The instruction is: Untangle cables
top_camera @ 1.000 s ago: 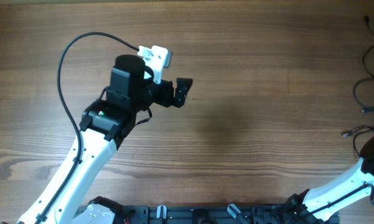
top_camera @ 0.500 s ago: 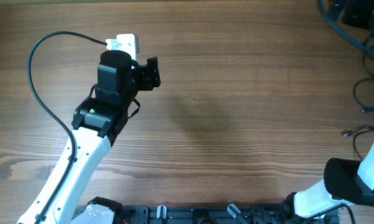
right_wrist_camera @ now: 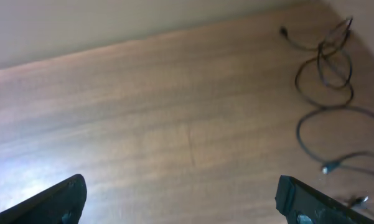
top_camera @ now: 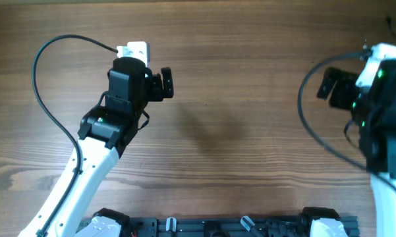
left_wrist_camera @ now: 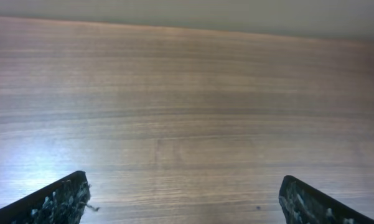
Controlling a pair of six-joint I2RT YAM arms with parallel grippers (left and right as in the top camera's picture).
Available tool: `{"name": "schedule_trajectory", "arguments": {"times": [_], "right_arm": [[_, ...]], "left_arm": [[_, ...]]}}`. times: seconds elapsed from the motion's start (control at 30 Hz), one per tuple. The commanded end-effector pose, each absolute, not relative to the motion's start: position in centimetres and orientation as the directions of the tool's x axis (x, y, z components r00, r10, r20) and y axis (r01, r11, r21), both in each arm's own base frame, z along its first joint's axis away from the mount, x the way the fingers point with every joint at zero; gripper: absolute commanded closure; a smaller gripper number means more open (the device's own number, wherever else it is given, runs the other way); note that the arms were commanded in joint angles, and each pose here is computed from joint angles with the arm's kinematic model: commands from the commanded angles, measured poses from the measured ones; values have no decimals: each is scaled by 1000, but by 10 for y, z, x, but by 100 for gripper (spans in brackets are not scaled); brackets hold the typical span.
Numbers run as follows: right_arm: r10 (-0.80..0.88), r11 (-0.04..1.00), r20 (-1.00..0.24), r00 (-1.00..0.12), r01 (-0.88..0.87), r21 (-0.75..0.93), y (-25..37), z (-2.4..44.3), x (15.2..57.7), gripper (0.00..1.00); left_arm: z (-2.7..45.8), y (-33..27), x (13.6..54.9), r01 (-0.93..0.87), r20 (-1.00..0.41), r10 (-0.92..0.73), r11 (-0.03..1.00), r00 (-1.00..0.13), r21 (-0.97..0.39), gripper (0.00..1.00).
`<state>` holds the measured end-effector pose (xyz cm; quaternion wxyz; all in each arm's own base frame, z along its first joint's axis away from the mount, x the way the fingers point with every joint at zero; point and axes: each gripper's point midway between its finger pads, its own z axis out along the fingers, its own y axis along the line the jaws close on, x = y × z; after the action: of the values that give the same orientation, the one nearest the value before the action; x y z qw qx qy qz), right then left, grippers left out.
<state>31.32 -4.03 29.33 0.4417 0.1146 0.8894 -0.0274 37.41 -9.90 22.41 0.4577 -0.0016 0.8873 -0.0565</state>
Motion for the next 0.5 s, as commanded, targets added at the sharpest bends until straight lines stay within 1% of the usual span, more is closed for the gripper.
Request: {"name": "schedule_trajectory", "arguments": {"times": [0.0,0.07,0.13,0.23,0.3,0.33,0.47], "right_arm": [[245,964,-807,-537,220,147,-28,282,287,0],[224,972,-810,-542,181,148,-22,265,279,0],[233,972,-783,-577,123,199,-7,236,277,0],[280,954,-729,-625,98,283,7,186,278,0],[279,954,-716,-640,100,282,7,166,281,0],[270,956,-688,-673,105,273,7,152,281,0],[230,966,-627,-745,95,243,9,125,285,0]], "left_arm": [[239,-93,370,2,-837,-19,1000,-547,-24,0],[238,-100,363,-19,-839,-7,1000,-543,4,1],[235,-103,356,-48,-836,-5,999,-549,26,1],[218,-103,343,-82,-800,-30,996,-599,24,0],[196,-105,335,-54,-768,-17,998,-640,23,0],[183,-106,331,-39,-752,-10,999,-659,21,0],[159,-120,322,32,-734,-16,998,-679,-51,0]]}}
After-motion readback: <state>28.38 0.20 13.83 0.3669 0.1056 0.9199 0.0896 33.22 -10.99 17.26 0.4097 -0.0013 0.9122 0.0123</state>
